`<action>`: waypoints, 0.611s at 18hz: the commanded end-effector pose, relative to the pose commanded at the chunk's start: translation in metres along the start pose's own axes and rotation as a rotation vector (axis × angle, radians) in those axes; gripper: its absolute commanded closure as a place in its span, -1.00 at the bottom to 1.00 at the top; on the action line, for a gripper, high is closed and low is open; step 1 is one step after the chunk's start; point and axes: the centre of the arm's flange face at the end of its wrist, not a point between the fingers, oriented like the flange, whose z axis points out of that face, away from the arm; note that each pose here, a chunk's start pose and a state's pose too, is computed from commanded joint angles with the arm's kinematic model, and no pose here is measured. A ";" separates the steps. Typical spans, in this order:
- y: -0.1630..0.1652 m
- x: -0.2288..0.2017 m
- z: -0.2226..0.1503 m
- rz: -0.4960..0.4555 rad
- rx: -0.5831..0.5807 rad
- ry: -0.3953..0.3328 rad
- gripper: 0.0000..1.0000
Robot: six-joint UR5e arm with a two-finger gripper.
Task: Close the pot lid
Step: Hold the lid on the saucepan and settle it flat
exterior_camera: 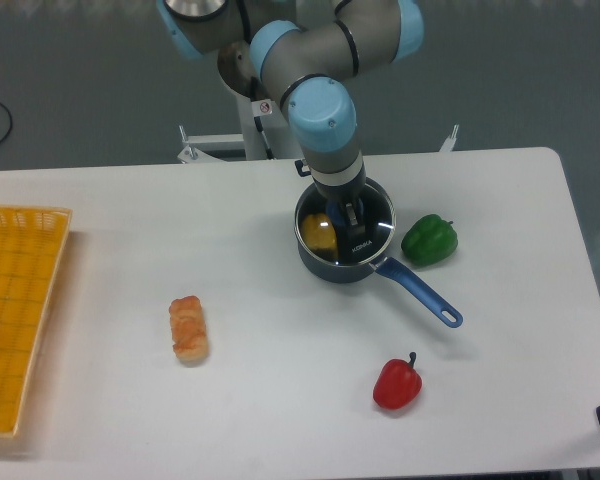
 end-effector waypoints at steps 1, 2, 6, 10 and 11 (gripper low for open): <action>-0.001 0.000 0.000 0.001 0.000 0.000 0.02; -0.001 0.000 0.001 0.003 0.000 0.001 0.02; -0.003 0.001 0.001 0.007 -0.001 0.002 0.00; -0.003 0.001 0.002 0.007 -0.001 0.004 0.00; -0.003 0.001 0.001 0.008 -0.002 0.004 -0.01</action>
